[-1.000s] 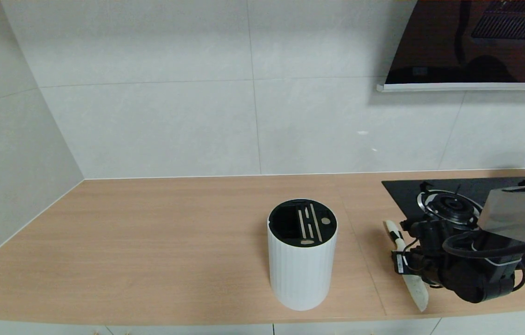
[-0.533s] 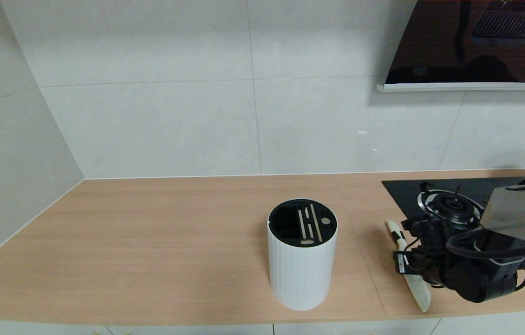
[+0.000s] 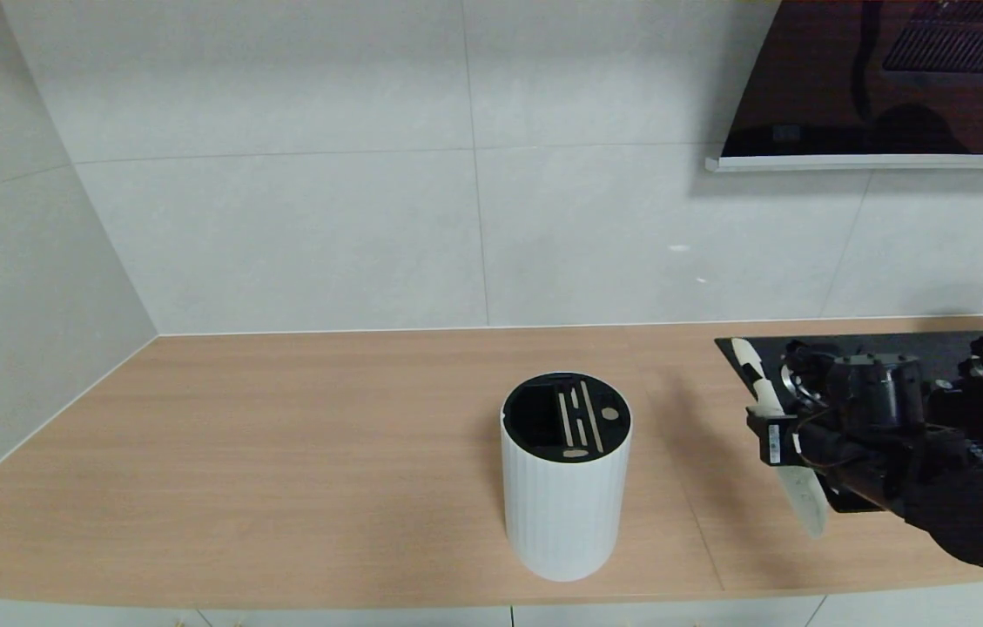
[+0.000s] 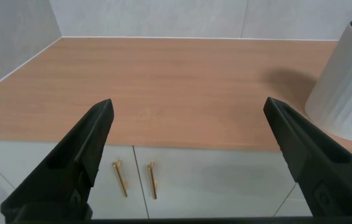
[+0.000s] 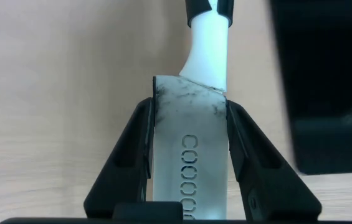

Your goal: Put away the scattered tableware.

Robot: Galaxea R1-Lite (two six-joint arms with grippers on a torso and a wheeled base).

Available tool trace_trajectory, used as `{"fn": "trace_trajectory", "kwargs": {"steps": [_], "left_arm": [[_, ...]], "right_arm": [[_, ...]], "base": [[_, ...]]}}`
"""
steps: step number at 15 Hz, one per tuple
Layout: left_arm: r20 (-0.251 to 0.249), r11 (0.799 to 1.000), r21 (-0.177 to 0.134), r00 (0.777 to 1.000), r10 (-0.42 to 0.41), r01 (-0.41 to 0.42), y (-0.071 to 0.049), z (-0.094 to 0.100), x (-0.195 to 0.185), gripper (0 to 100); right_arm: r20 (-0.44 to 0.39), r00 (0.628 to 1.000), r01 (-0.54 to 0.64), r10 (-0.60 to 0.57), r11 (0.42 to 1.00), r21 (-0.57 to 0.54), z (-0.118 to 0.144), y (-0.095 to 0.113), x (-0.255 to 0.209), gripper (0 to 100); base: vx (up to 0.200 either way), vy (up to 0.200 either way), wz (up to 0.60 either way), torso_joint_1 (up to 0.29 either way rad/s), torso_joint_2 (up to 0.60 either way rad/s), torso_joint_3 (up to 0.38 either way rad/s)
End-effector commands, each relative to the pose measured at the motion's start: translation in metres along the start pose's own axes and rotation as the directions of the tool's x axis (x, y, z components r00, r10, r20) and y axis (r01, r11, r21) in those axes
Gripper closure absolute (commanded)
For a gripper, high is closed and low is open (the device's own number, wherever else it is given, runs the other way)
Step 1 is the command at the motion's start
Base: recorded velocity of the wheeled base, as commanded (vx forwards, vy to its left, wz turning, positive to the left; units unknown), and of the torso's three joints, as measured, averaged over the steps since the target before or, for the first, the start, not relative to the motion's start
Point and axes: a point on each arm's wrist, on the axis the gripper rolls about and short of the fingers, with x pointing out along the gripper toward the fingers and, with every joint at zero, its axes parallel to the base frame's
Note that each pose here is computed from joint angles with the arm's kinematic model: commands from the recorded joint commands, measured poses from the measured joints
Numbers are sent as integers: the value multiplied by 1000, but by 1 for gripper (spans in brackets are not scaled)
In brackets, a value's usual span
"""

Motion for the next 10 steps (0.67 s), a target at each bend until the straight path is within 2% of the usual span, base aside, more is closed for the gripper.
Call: {"fn": "trace_trajectory", "kwargs": {"steps": [1,3,4,6,7,8,9,10], "left_arm": [[-1,1000,-1,1000,0,0,0,0,0,0],[2,1000,-2,1000,0,0,0,0,0,0],[19,1000,-5,1000,0,0,0,2,0,0],[130,1000,-23,991,-5,8,0,15,-2,0],[141,999,-23,990,-22,25,0,18,-2,0],[123,990,-3,983,-139,141,-3,19,-4,0],[84,959,7,956,-282,282,-6,22,-6,0],[6,899,-15,899,-437,437,-9,20,-8,0]], "right_arm": [[144,986,-79,79,997,-10,31,13,-50,100],[157,983,-90,92,996,-17,33,17,-56,100],[157,983,-89,92,996,-24,33,17,-56,100],[154,983,-94,97,995,-29,32,18,-56,100],[157,982,-101,105,994,-32,32,20,-57,100],[183,976,-113,117,993,-31,38,22,-63,100],[205,971,-122,126,992,-31,43,24,-67,100],[228,965,-124,127,992,-26,49,24,-69,100]], "base": [[0,0,0,0,0,0],[0,0,0,0,0,0],[0,0,0,0,0,0],[0,0,0,0,0,0],[0,0,0,0,0,0],[0,0,0,0,0,0],[0,0,0,0,0,0],[0,0,0,0,0,0]]}}
